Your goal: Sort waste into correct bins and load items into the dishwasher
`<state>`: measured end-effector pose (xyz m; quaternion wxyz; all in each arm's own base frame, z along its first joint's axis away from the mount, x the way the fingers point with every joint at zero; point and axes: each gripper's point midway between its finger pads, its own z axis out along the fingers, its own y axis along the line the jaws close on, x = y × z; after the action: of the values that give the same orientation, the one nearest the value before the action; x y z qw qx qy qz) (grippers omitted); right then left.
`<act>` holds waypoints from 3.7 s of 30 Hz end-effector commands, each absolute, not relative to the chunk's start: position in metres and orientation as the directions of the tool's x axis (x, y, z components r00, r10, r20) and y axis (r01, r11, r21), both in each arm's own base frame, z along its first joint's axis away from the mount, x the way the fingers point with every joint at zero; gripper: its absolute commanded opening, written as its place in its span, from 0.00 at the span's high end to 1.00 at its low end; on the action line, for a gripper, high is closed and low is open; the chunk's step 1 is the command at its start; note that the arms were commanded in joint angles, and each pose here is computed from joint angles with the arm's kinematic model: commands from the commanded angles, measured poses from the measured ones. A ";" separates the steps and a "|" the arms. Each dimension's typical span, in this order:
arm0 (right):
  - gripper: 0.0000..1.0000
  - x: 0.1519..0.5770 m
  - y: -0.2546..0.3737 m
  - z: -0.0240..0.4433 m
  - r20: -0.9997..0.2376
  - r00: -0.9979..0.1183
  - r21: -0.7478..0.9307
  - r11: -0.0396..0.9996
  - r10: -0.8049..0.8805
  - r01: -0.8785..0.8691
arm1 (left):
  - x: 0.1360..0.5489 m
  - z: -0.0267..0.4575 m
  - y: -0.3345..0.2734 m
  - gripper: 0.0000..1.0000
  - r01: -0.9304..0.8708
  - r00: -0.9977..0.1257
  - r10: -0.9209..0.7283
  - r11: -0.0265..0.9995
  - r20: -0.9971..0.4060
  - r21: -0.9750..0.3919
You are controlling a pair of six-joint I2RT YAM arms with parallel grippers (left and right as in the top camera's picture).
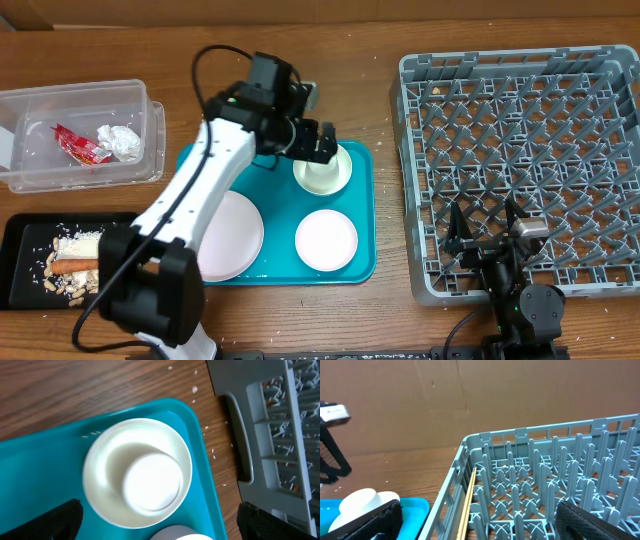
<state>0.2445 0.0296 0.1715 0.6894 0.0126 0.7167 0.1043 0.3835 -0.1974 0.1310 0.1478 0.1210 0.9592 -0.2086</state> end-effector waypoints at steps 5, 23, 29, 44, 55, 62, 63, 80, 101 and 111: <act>0.00 0.245 0.030 0.170 -0.986 -0.044 0.163 0.979 0.159 -0.125 | 0.391 0.124 -0.204 0.00 0.329 -0.904 0.213 0.899 -0.370 -0.288; 0.00 0.245 0.030 0.170 -0.986 -0.044 0.163 0.979 0.159 -0.125 | 0.389 0.121 -0.218 0.00 0.399 -0.831 0.355 0.917 -0.428 -0.014; 0.00 0.245 0.030 0.170 -0.986 -0.044 0.163 0.979 0.159 -0.125 | 0.394 0.124 -0.218 0.00 0.368 -0.837 0.317 0.930 -0.446 -0.030; 0.00 0.245 0.030 0.170 -0.986 -0.044 0.163 0.979 0.159 -0.125 | 0.452 0.242 -0.077 0.00 -0.171 -0.793 -0.223 0.975 -0.567 -0.145; 0.00 0.245 0.030 0.170 -0.986 -0.044 0.163 0.979 0.159 -0.125 | 0.422 0.219 0.039 0.00 -0.432 -0.796 -0.421 0.898 -0.434 -0.079; 0.00 0.245 0.030 0.170 -0.986 -0.044 0.163 0.979 0.159 -0.125 | 0.414 0.218 0.070 0.00 -0.456 -0.801 -0.407 0.890 -0.439 0.005; 0.00 0.245 0.030 0.170 -0.986 -0.044 0.163 0.979 0.159 -0.125 | 0.414 0.218 0.070 0.00 -0.457 -0.801 -0.407 0.890 -0.439 0.009; 0.00 0.245 0.030 0.170 -0.986 -0.044 0.163 0.979 0.159 -0.125 | 0.420 0.217 0.051 0.00 -0.416 -0.809 -0.406 0.906 -0.425 -0.076; 0.00 0.240 0.051 0.195 -0.973 0.020 0.216 0.939 0.229 -0.267 | 0.420 0.217 0.051 0.00 -0.416 -0.809 -0.406 0.906 -0.425 -0.076; 0.00 0.192 0.116 0.252 -0.956 0.206 0.017 0.741 0.209 -0.671 | 0.420 0.217 0.051 0.00 -0.416 -0.809 -0.406 0.906 -0.425 -0.076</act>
<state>0.2125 0.0885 0.2532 0.7678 -0.1277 0.5791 0.2427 0.4188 0.0560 0.2121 0.2144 -0.2302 0.9491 0.0142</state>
